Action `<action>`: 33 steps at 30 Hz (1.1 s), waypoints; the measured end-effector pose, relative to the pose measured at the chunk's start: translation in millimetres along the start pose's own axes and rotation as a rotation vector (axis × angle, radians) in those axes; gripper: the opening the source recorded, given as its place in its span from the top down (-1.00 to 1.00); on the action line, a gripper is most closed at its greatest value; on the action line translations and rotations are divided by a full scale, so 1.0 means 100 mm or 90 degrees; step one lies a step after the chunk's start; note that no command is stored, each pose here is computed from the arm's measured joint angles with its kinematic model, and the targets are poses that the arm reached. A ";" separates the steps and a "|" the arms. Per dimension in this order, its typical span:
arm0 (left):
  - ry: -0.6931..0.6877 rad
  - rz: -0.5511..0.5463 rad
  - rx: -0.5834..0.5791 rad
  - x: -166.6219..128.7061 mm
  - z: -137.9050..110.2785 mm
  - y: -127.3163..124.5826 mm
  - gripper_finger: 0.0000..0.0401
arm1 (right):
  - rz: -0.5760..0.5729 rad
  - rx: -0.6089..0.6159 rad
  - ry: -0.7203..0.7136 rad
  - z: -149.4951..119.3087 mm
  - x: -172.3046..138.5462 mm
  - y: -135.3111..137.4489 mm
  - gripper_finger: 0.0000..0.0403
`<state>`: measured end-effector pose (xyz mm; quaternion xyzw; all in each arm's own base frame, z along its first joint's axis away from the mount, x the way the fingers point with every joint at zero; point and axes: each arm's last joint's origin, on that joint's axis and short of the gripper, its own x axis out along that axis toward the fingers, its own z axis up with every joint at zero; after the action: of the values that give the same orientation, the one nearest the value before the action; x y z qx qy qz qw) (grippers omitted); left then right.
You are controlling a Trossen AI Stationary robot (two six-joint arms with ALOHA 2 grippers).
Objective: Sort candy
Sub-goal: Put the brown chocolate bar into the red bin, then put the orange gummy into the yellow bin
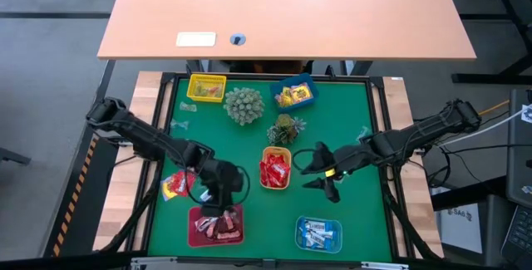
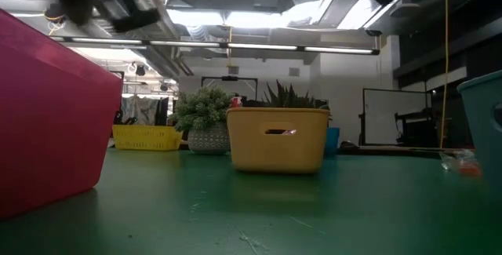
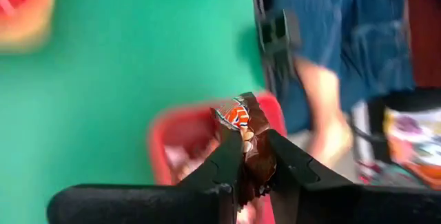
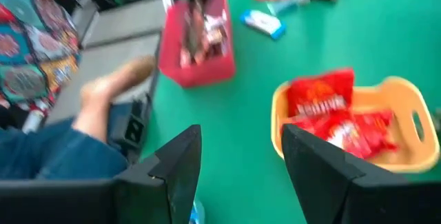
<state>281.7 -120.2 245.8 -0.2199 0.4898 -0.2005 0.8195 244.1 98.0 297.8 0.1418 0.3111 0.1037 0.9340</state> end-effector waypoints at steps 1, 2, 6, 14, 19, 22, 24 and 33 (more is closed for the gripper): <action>0.019 -0.006 -0.020 0.01 -0.04 -0.03 0.81 | -0.005 -0.001 0.011 -0.02 0.00 -0.01 0.00; 0.035 -0.008 -0.037 0.02 -0.07 -0.05 0.81 | -0.011 -0.001 0.024 -0.04 0.00 -0.02 0.00; 0.060 -0.004 -0.095 0.07 -0.17 -0.16 0.81 | -0.037 -0.003 0.081 -0.12 0.00 -0.06 0.00; 0.023 0.053 -0.174 0.11 -0.24 -0.25 0.66 | -0.096 0.002 0.188 -0.28 -0.04 -0.13 0.00; 0.008 0.070 -0.171 0.12 -0.25 -0.27 0.47 | -0.135 0.010 0.238 -0.36 -0.08 -0.18 0.00; 0.009 0.070 -0.169 0.12 -0.25 -0.27 0.37 | -0.168 0.022 0.255 -0.40 -0.10 -0.20 0.00; 0.003 0.075 -0.165 0.13 -0.26 -0.28 0.32 | -0.188 0.019 0.267 -0.42 -0.11 -0.22 0.00; -0.066 0.116 -0.130 0.14 -0.23 -0.31 0.28 | -0.230 0.045 0.265 -0.47 -0.10 -0.25 0.00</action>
<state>263.4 -156.8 243.4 -0.2665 0.4827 -0.0628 0.8319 210.5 80.8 258.8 0.0925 0.5197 -0.0482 0.8479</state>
